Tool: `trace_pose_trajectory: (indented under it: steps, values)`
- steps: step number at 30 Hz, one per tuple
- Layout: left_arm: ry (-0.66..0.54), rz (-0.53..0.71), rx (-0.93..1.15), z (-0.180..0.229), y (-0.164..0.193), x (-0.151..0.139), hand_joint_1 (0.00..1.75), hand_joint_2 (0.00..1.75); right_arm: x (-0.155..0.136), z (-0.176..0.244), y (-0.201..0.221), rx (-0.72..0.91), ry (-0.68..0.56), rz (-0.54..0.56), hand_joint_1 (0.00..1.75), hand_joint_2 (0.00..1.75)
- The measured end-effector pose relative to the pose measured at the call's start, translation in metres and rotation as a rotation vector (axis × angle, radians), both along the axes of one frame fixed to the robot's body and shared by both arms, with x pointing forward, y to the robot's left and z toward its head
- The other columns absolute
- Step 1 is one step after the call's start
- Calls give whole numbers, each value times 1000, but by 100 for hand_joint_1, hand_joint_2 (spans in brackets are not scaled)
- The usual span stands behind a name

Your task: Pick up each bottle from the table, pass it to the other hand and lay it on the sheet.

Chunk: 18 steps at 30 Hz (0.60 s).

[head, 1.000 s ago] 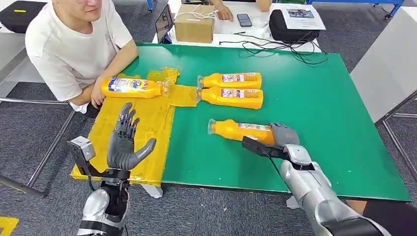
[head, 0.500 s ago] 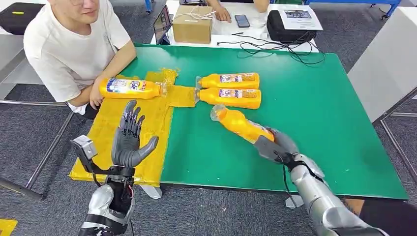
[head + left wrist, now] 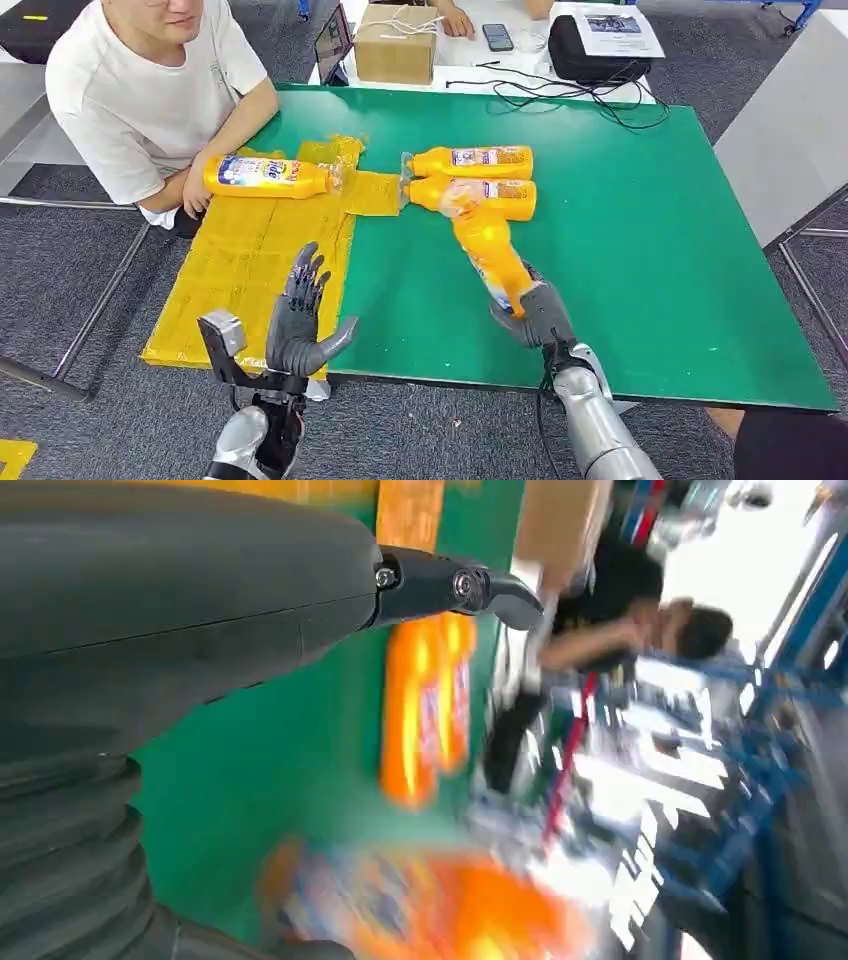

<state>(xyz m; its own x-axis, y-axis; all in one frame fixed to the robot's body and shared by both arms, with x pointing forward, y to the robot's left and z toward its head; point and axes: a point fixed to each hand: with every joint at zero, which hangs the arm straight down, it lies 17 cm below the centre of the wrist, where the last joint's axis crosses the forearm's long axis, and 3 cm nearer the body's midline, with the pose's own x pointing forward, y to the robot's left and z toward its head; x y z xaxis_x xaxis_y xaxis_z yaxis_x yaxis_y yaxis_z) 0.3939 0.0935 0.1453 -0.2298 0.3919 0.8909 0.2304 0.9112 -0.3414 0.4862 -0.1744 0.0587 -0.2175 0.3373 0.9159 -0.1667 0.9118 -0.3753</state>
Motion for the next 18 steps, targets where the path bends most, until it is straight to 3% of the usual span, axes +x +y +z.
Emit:
trace_pose_trajectory:
  steps: [1, 3, 6, 11, 15, 18]
  values:
    - [-57, 41, 144, 0, -6, -5, 0, 175, -3, 12, 1, 45, -38, -24, 175, 175]
    - [-102, -13, 232, 0, -30, -18, 0, 175, -7, 27, 5, 115, -71, -46, 175, 175]
    - [-154, -104, 279, 0, -63, -40, 0, 175, -13, 51, 16, 176, -122, -54, 175, 175]
    - [-223, -180, 329, 6, -96, -62, 0, 175, -28, 65, 58, 178, -146, 20, 175, 175]
    - [-219, -169, 410, 1, -103, -62, 0, 175, -42, 65, 94, 38, -197, 88, 175, 175]
    - [-162, -203, 360, -2, -107, -62, 0, 175, -58, 69, 134, -54, -247, 152, 175, 175]
